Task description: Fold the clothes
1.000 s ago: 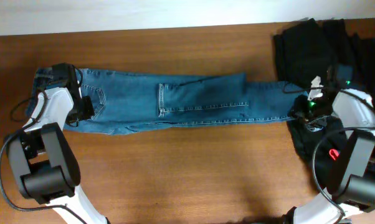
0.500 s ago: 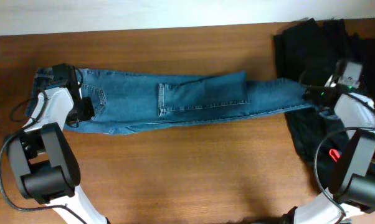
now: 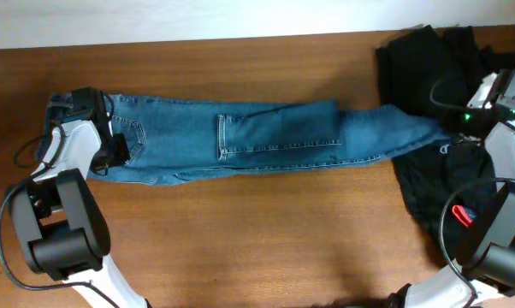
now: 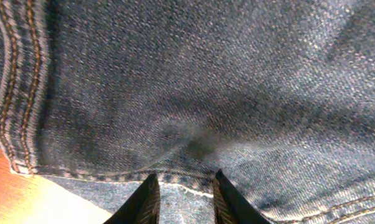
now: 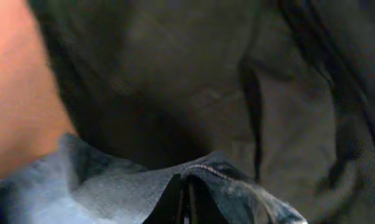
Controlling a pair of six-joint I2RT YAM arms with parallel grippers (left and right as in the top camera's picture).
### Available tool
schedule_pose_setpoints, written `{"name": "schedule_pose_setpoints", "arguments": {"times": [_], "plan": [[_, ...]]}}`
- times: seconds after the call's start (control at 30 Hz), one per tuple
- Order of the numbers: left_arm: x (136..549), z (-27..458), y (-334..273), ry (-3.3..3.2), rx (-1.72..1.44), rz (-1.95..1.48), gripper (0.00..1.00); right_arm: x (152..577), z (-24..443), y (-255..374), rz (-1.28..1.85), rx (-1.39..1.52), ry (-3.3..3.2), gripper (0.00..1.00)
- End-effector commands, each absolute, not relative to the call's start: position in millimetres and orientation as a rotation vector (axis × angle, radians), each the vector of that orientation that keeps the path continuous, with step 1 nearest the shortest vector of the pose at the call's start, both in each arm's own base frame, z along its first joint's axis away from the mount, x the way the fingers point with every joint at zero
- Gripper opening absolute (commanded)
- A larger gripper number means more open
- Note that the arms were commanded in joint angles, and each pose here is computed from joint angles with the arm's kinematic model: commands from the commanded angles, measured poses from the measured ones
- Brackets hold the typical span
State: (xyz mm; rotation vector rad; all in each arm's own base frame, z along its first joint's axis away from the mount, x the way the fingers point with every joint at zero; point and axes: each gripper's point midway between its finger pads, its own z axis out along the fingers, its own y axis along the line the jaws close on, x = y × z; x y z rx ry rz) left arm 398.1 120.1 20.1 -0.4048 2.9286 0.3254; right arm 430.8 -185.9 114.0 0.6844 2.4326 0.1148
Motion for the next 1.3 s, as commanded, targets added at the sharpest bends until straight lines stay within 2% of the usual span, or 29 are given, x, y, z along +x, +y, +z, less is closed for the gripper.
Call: {"name": "schedule_pose_setpoints", "arguments": {"times": [0.0,0.1,0.2,0.27,0.43,0.5,0.63,0.73,0.83,1.0,1.17,1.27], "plan": [[402,19,120,2.927,-0.413,0.313,0.28,466,221,-182,0.134,0.443,2.229,0.04],[402,19,120,2.928,-0.413,0.313,0.28,473,289,-185,0.026,0.253,2.151,0.04],[402,19,120,2.927,-0.413,0.313,0.29,468,290,-183,-0.002,0.190,2.186,0.04],[402,20,120,2.925,-0.413,0.313,0.29,459,269,-180,0.007,0.186,2.274,0.04],[403,20,120,2.922,-0.413,0.313,0.29,418,174,-186,-0.020,0.331,2.609,0.04],[402,20,120,2.925,-0.413,0.313,0.29,404,149,-199,-0.112,0.417,2.685,0.11],[401,19,120,2.930,-0.414,0.314,0.29,393,135,-212,-0.203,0.516,2.714,0.17],[401,19,120,2.930,-0.414,0.314,0.29,391,136,-220,-0.234,0.533,2.706,0.17],[401,19,120,2.930,-0.414,0.314,0.29,396,141,-229,-0.248,0.567,2.658,0.17],[401,19,120,2.930,-0.414,0.313,0.29,443,189,-228,-0.126,0.478,2.443,0.17],[399,19,120,2.937,-0.414,0.313,0.30,476,236,-221,-0.038,0.370,2.275,0.11],[398,19,119,2.941,-0.414,0.314,0.29,476,235,-220,-0.027,0.364,2.275,0.08]]}}
